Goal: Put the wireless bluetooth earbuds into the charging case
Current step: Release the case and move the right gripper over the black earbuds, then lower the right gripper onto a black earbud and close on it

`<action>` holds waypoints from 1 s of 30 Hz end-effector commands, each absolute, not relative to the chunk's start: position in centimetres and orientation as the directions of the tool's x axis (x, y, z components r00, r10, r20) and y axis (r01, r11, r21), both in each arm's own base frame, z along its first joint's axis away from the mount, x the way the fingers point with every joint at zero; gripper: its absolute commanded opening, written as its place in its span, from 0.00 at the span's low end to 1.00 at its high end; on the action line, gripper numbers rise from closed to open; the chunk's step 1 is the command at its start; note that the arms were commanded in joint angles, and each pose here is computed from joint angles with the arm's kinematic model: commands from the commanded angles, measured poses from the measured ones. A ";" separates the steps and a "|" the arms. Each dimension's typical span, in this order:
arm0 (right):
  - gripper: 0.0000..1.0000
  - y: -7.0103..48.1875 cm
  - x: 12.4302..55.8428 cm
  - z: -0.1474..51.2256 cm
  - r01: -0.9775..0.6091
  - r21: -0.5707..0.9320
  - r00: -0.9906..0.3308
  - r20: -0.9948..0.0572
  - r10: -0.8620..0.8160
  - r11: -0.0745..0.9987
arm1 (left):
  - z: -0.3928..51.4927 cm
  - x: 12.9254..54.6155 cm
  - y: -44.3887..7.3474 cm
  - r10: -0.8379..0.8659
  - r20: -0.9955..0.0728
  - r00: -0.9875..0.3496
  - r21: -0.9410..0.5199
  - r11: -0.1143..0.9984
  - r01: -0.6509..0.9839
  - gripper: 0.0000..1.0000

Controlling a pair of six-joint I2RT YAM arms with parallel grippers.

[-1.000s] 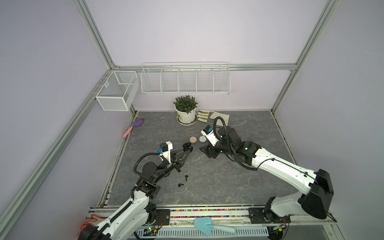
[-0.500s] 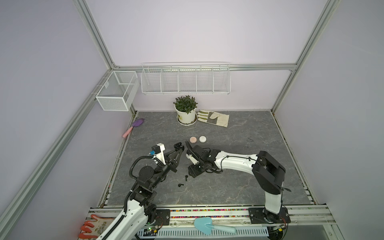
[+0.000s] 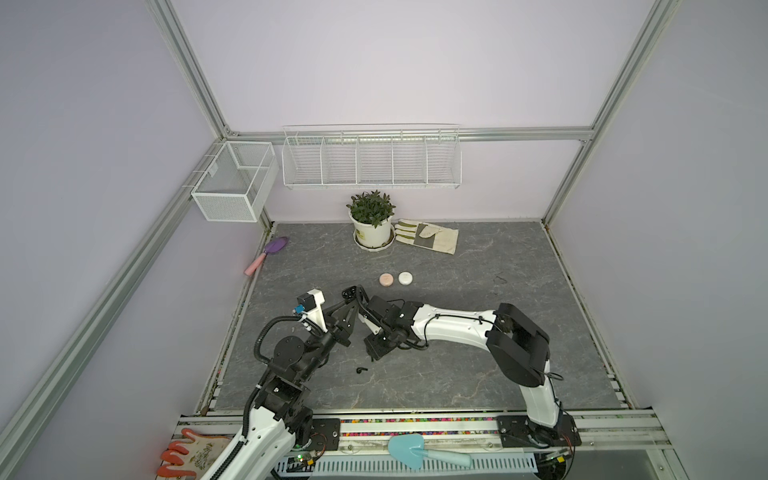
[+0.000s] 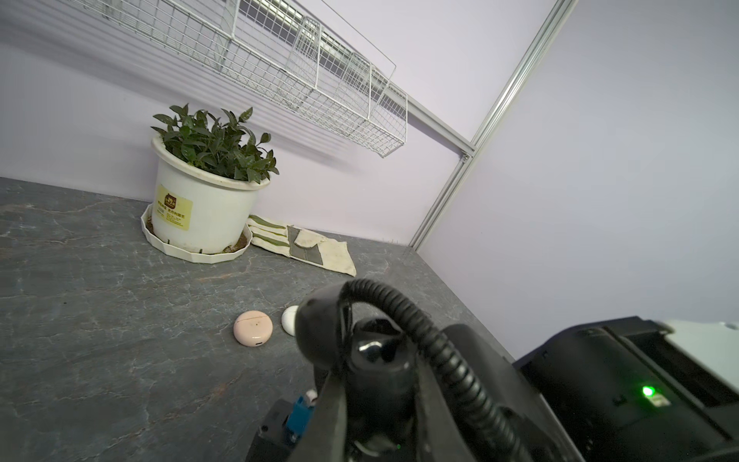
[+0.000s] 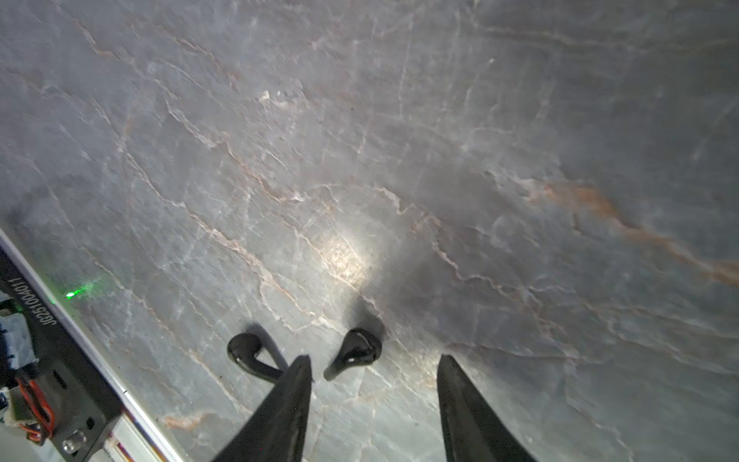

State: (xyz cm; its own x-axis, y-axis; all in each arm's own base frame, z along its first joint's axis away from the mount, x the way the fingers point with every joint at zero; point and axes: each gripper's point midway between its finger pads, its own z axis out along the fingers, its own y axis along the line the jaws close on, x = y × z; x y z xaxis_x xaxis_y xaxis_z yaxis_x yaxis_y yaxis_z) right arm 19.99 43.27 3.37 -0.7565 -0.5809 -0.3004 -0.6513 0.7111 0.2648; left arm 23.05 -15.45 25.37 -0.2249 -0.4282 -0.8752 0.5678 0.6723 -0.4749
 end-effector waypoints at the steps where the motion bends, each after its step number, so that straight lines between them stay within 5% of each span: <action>1: 0.52 42.3 19.5 2.4 -0.649 0.214 -0.759 -0.249 -0.602 0.730 | 26.1 22.8 -15.2 -0.443 -0.872 -0.208 -0.476 0.671 0.568 0.00; 30: 0.32 40.5 18.5 0.6 -0.668 0.125 -0.742 -0.184 -0.645 0.733 | 26.2 22.5 -13.9 -0.480 -0.859 -0.180 -0.495 0.685 0.535 0.00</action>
State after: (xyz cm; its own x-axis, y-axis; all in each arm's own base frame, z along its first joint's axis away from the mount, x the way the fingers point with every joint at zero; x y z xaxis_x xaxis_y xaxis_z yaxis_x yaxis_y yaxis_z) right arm 20.23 43.17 2.13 -0.7395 -0.6125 -0.2794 -0.6668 0.7237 0.1782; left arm 22.92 -14.08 24.36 -0.2315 -0.4443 -0.8655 0.5023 0.7073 -0.4974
